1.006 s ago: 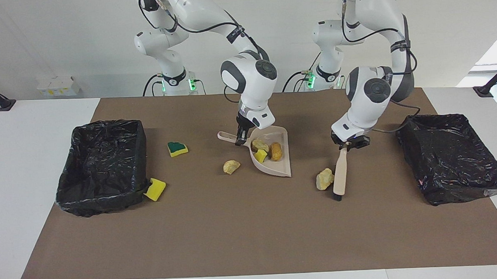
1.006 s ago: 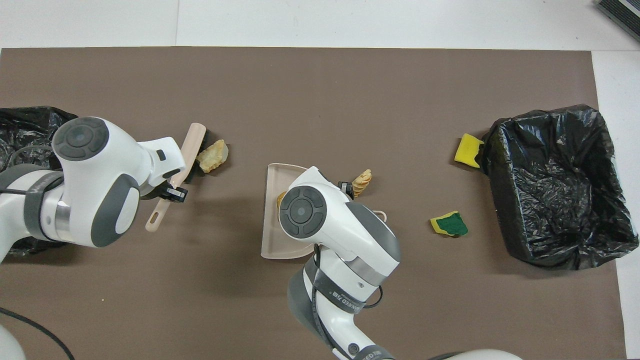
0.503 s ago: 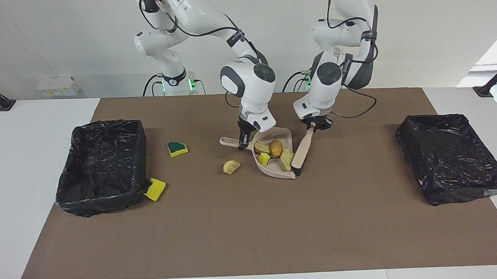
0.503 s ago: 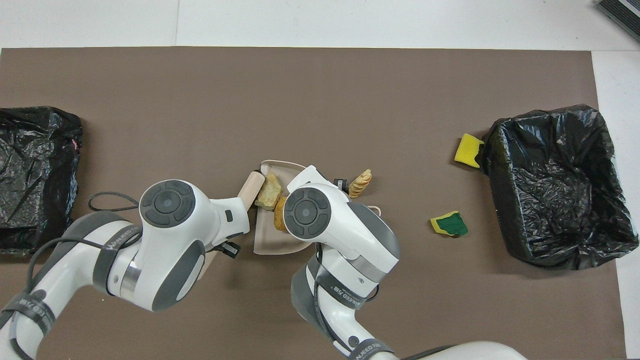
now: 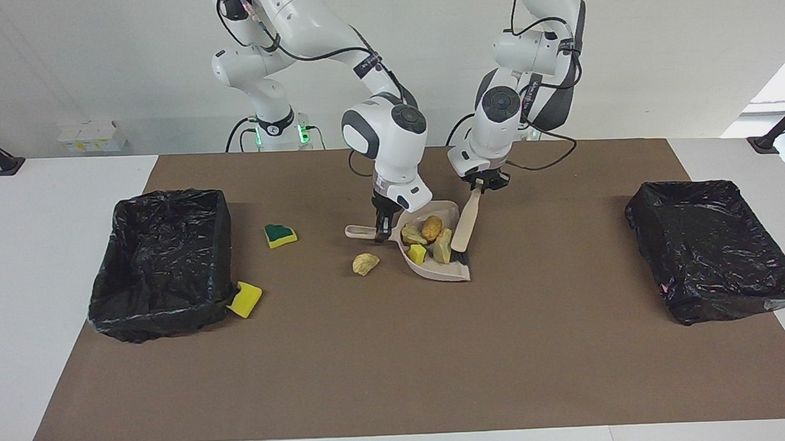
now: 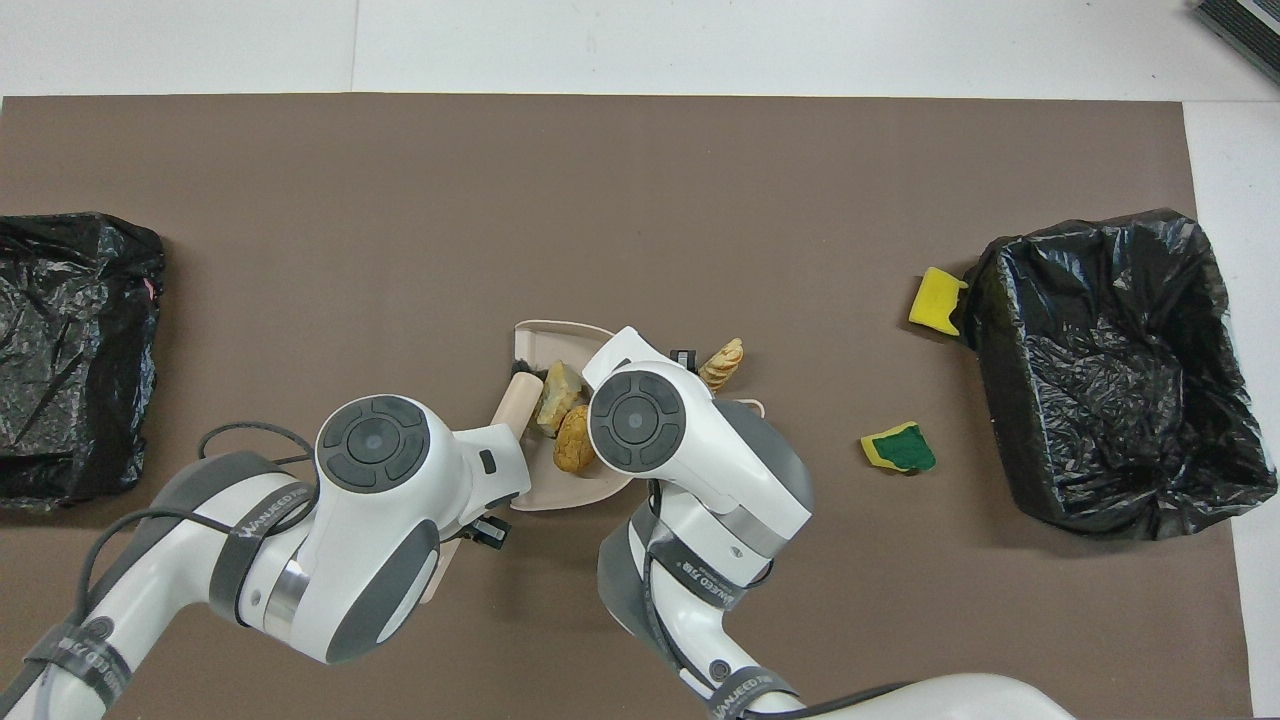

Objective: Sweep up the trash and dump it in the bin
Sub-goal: 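Brush the bread pieces into the dustpan with the left gripper, then carry the loaded dustpan over the bin with the right gripper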

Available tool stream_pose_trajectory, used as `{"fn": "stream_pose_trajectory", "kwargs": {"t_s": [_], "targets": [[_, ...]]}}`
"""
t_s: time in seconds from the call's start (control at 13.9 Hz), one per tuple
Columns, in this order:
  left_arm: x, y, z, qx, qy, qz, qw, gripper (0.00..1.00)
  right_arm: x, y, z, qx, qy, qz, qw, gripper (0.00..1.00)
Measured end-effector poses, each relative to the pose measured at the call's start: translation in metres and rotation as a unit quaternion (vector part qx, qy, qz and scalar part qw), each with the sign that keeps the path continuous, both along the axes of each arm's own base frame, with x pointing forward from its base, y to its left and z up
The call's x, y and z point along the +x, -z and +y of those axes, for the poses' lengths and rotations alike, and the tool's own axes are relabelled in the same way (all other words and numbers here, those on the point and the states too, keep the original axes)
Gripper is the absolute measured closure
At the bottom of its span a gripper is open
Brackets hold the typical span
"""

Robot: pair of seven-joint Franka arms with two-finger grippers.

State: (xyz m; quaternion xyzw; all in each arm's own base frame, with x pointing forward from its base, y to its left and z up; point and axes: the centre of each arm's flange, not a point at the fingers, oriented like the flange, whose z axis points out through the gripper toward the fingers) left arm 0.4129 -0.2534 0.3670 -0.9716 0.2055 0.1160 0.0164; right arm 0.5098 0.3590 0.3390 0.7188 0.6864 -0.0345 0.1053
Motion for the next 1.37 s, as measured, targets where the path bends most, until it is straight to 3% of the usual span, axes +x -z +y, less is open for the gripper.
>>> {"fn": "stream_pose_trajectory", "kwargs": {"t_s": [0.36,0.58,0.72,0.93,1.37], "targets": [[0.016,-0.031,0.024,0.023,-0.098,0.009,0.995,0.74,0.019,-0.007,-0.024,0.001,-0.022,0.001,1.0,0.69],[-0.001,-0.053,0.023,0.049,-0.146,0.018,0.988,0.74,0.035,-0.035,-0.057,0.022,-0.017,0.014,1.0,0.69],[-0.017,-0.063,0.009,0.063,-0.176,0.009,0.982,0.74,0.046,-0.063,-0.088,0.035,-0.005,0.023,0.999,0.69],[-0.055,-0.058,-0.018,0.074,-0.167,0.003,0.983,0.74,0.059,-0.103,-0.135,0.032,0.011,0.028,0.999,0.69],[-0.156,-0.021,-0.069,0.052,-0.19,-0.046,0.979,0.74,0.093,-0.146,-0.249,0.026,0.025,0.041,0.999,0.69]]}}
